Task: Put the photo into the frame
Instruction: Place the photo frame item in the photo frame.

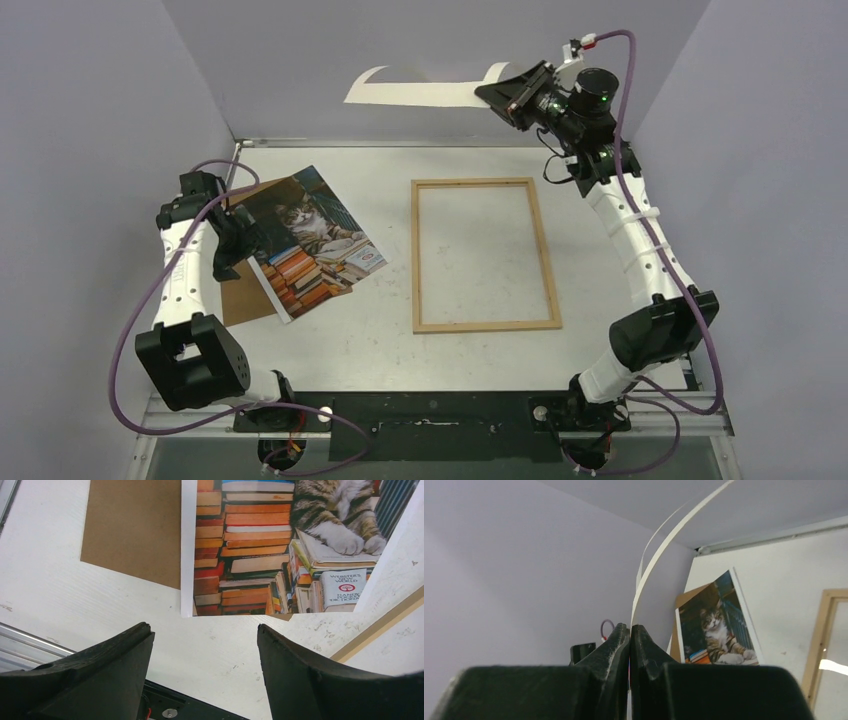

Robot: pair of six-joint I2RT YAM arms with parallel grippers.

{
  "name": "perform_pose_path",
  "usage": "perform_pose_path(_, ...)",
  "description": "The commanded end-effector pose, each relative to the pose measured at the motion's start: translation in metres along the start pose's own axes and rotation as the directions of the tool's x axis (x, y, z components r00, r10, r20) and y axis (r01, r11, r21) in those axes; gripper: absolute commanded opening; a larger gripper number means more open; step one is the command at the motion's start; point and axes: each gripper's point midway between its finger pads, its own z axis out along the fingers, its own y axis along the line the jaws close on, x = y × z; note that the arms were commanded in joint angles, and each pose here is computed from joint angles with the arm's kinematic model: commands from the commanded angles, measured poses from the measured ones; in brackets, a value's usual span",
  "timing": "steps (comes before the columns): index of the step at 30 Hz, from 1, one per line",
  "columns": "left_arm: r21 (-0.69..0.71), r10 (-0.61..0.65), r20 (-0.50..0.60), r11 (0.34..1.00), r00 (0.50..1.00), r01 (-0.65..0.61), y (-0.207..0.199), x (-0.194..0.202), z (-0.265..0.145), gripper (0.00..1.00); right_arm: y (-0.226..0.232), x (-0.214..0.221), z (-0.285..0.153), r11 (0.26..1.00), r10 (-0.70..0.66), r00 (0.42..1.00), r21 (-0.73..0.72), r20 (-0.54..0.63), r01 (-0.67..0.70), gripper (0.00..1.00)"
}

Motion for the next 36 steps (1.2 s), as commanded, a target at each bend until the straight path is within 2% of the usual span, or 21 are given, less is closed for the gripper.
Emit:
perform_pose_path(1,0.081,-0.009,0.034,0.997,0.999,0.006,-0.018,-0.011,-0.014,0.74,0.014,0.038,0.008,0.995,0.039,0.986,-0.087,-0.163,-0.054,0.00)
perform_pose_path(7,0.108,0.016,0.006,0.994,1.000,-0.017,-0.030,-0.007,-0.007,0.74,-0.086,0.102,-0.025,0.975,0.139,0.935,0.208,-0.325,-0.073,0.00)
perform_pose_path(13,0.109,0.052,-0.020,0.993,0.998,-0.050,-0.040,0.000,0.003,0.74,-0.184,0.156,-0.080,0.916,0.264,0.834,0.395,-0.484,-0.061,0.00)
perform_pose_path(15,0.110,0.059,-0.029,0.992,0.998,-0.055,-0.041,0.003,0.006,0.74,-0.208,0.165,-0.107,0.887,0.287,0.807,0.462,-0.516,-0.020,0.00)
perform_pose_path(19,0.122,0.077,-0.043,0.990,0.996,-0.071,-0.048,0.008,0.012,0.74,-0.234,0.182,-0.149,0.839,0.342,0.751,0.544,-0.565,0.028,0.00)
perform_pose_path(23,0.143,0.098,-0.049,0.986,0.994,-0.090,-0.059,0.012,0.015,0.74,-0.256,0.194,-0.179,0.782,0.379,0.727,0.618,-0.572,0.079,0.00)
perform_pose_path(26,0.157,0.121,-0.053,0.981,0.991,-0.112,-0.068,0.015,0.019,0.74,-0.272,0.193,-0.195,0.745,0.388,0.729,0.657,-0.564,0.112,0.00)
perform_pose_path(32,0.182,0.158,-0.075,0.973,0.985,-0.142,-0.082,0.025,0.028,0.74,-0.280,0.191,-0.190,0.742,0.391,0.745,0.664,-0.541,0.093,0.00)
perform_pose_path(36,0.188,0.176,-0.087,0.969,0.981,-0.157,-0.086,0.029,0.033,0.74,-0.289,0.182,-0.202,0.686,0.371,0.769,0.712,-0.521,0.152,0.00)
